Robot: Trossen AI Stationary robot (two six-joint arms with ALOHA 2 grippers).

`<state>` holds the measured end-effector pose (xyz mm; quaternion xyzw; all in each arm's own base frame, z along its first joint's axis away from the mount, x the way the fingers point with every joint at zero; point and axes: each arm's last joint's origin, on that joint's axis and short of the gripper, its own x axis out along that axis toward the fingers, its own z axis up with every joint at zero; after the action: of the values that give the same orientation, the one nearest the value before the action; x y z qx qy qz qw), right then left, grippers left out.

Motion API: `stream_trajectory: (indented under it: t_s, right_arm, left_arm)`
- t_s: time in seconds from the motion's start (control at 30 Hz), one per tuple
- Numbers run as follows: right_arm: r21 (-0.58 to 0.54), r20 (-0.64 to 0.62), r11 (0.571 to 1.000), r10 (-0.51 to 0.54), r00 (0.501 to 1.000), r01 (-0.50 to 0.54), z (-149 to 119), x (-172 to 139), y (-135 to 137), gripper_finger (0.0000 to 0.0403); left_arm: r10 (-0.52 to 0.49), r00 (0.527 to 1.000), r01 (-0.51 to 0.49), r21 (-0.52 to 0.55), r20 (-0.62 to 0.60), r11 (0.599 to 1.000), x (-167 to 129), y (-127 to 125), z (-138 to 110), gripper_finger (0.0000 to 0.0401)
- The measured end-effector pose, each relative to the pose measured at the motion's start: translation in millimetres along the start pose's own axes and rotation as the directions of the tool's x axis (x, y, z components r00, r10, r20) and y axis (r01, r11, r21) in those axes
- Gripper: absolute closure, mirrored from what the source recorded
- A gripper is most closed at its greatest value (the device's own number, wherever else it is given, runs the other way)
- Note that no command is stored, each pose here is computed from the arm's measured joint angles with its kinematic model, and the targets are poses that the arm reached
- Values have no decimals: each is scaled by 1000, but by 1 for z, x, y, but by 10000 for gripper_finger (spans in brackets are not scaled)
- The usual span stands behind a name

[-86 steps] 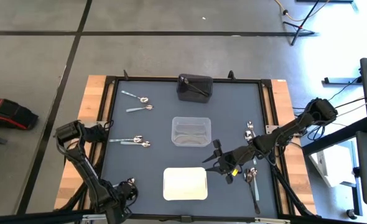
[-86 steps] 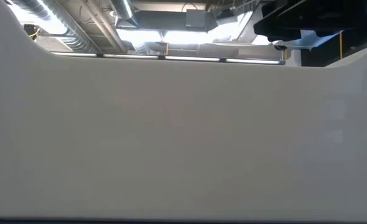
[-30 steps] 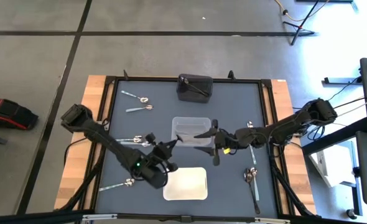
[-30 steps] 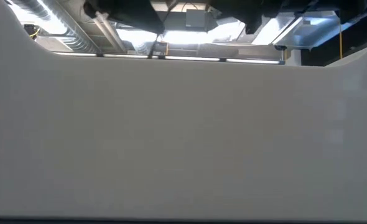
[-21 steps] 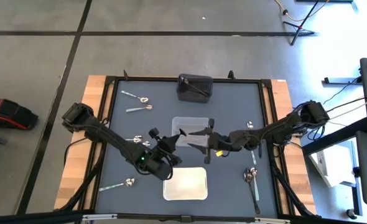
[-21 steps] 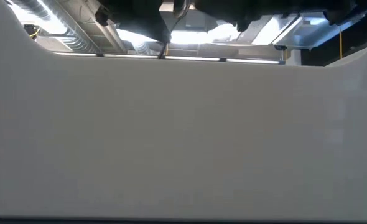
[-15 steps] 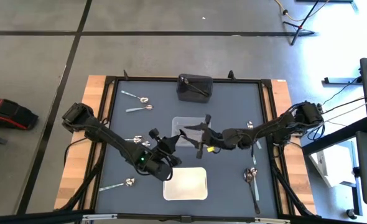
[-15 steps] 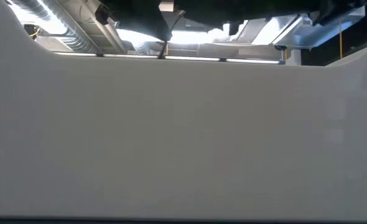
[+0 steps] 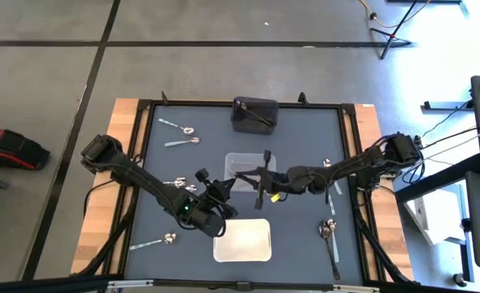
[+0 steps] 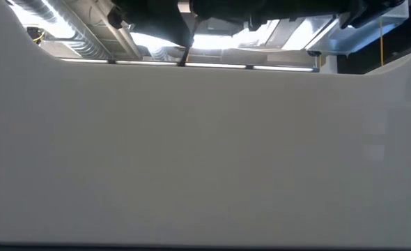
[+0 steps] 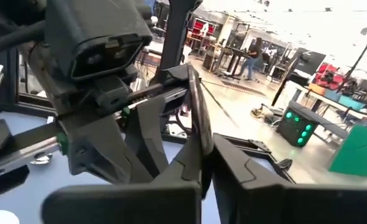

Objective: Sort silverware by color (type)
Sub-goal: Put the left black spoon into the black bin

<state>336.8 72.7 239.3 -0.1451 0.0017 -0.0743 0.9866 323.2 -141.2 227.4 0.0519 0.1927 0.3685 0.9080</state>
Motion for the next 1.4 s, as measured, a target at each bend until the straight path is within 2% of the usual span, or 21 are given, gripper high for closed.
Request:
stream_trajectory:
  t_s: [0.1,0.2,0.33,0.4,0.5,0.6,0.7,0.83,1.0,1.07,1.2,1.27,1.4]
  right_arm:
    - [-35,-10,999,-5,1000,5,2,-1,-6,398]
    - [-86,1,994,-61,998,61,12,-5,-18,397]
    - [-163,-53,981,-116,992,106,25,-8,-43,400]
    - [-189,-114,974,-151,982,128,34,-6,-62,401]
    - [-236,-245,961,-205,948,147,43,-1,-93,401]
    - [-265,-364,952,-244,899,151,47,4,-127,401]
    - [-258,-436,951,-271,858,170,47,4,-165,401]
    - [-205,-461,960,-264,847,188,34,1,-209,402]
    - [-89,-481,979,-202,853,182,9,-1,-247,402]
    - [-74,-495,979,-202,845,191,-2,1,-256,402]
    - [-58,-568,976,-205,797,210,-27,3,-270,403]
    - [-40,-617,976,-193,763,215,-40,3,-274,403]
    - [-12,-653,975,-174,737,220,-58,6,-279,403]
  left_arm:
    - [-20,1000,21,57,-17,998,-1,2,1,370]
    - [-68,997,69,37,-28,997,-10,10,10,341]
    - [-108,992,112,51,-68,992,-25,25,17,298]
    - [-130,985,136,49,-112,989,-32,35,18,283]
    - [-112,980,123,59,-165,991,-41,45,11,272]
    - [-58,984,70,68,-171,995,-47,50,-5,271]
    - [-43,984,47,20,-170,999,-50,52,-23,273]
    - [-60,985,50,-65,-162,997,-50,51,-47,275]
    - [-100,987,78,-165,-127,983,-45,48,-74,275]
    - [-110,987,85,-201,-117,976,-41,48,-82,275]
    - [-120,984,89,-222,-128,971,-36,50,-93,275]
    - [-126,982,94,-222,-139,971,-36,51,-95,275]
    - [-130,982,97,-229,-136,969,-36,50,-94,275]
